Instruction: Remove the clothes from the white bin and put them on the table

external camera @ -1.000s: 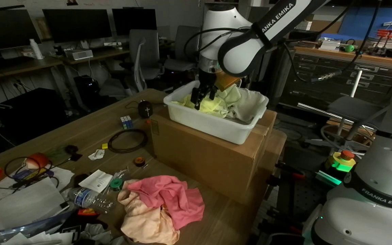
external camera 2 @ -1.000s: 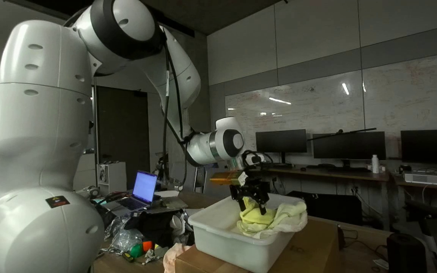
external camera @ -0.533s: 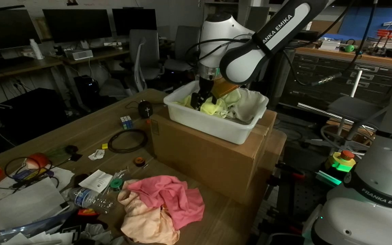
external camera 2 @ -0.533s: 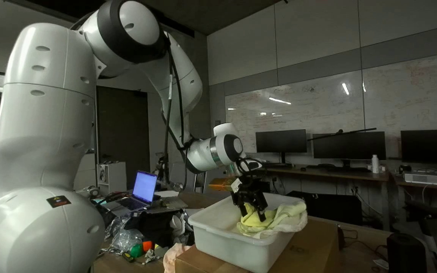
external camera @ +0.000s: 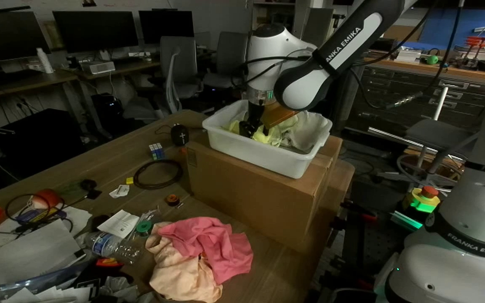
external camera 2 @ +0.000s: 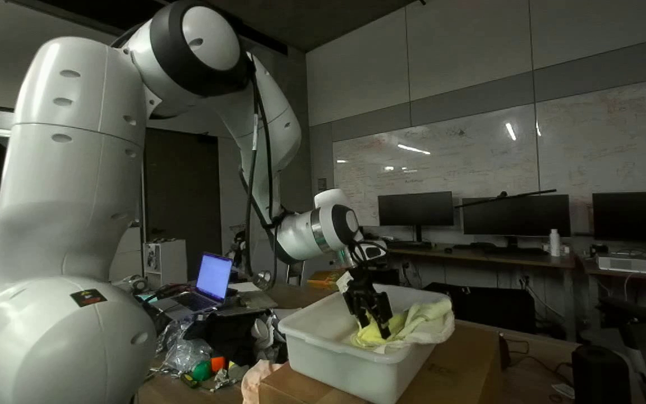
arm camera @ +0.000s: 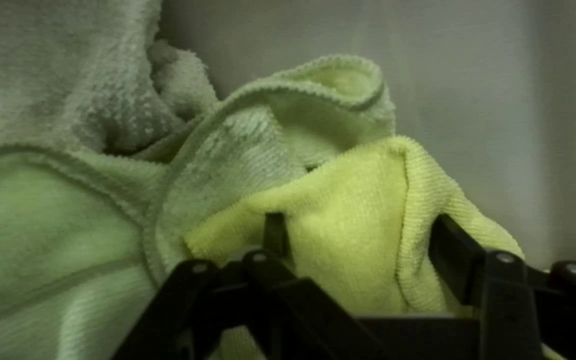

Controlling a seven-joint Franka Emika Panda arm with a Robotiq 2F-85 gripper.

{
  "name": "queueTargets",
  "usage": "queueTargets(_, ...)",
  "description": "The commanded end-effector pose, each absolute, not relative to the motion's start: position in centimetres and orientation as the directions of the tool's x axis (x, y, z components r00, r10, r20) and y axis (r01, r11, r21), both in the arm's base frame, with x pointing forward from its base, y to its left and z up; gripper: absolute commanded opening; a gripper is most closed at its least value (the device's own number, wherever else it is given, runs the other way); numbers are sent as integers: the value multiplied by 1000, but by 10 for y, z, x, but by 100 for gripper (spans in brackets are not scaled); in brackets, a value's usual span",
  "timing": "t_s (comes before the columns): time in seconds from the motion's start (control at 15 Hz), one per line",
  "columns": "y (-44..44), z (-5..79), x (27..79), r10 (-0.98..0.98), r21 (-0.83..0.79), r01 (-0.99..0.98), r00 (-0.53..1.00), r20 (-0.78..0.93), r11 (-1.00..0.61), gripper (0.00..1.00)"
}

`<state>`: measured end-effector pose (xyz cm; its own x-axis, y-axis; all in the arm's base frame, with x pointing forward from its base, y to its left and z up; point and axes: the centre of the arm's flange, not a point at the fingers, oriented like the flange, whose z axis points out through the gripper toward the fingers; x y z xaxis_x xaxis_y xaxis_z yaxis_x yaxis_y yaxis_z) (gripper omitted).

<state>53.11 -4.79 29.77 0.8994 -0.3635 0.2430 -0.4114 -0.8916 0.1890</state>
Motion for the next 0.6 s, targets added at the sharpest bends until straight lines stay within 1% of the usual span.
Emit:
queueTargets(0.0, -50, 295, 529, -381, 194, -436, 886, 265, -879, 42)
queueTargets(0.27, -52, 301, 529, -395, 188, -451, 877, 273, -872, 13)
queueTargets(0.4, -52, 307, 527, -404, 179, -460, 871, 279, -870, 7)
queueTargets(0.53, -54, 319, 525, -412, 164, -470, 863, 292, -867, 5)
